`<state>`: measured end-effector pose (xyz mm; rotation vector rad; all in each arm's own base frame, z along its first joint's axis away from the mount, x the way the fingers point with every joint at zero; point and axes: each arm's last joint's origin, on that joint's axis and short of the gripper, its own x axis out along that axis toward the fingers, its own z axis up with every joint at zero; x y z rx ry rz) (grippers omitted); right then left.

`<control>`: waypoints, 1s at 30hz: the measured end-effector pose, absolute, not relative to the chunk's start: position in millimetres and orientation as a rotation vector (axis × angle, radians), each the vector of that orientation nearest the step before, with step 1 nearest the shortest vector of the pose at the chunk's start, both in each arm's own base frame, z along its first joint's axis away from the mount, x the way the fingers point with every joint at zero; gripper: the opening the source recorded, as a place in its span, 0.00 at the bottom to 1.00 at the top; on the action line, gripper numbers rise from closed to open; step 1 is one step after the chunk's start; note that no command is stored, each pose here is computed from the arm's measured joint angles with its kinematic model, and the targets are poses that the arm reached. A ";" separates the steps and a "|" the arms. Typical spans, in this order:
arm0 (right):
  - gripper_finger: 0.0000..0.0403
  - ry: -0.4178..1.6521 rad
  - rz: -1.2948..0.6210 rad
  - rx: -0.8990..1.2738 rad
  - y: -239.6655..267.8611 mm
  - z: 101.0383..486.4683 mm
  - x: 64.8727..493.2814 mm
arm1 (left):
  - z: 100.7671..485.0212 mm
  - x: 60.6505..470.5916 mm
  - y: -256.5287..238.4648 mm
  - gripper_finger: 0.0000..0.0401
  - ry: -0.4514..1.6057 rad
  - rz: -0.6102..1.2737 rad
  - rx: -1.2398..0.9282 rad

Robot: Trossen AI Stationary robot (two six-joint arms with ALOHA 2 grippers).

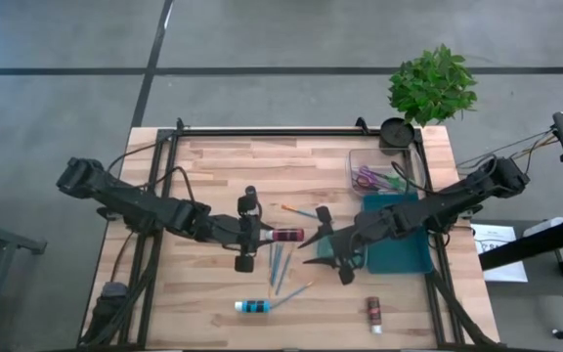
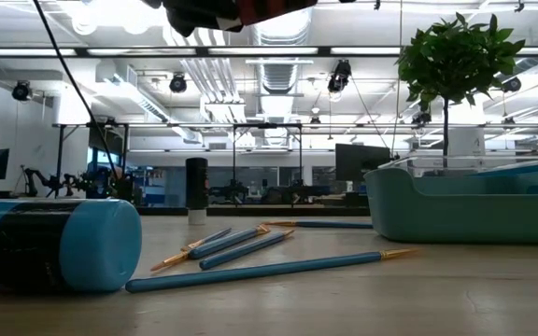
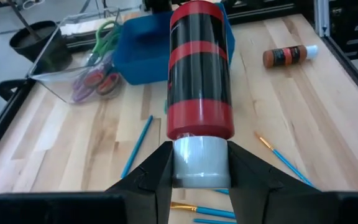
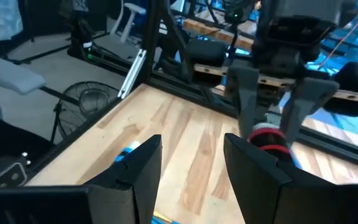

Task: Pick & Place Paint Supplies
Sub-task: Put the red paint bottle into the green bin

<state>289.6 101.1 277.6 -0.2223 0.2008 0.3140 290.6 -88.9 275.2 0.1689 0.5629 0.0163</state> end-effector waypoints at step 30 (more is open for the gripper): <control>0.42 0.175 0.183 -0.396 103.3 281.7 289.5 | 273.3 292.0 -93.0 0.30 0.539 -0.061 0.132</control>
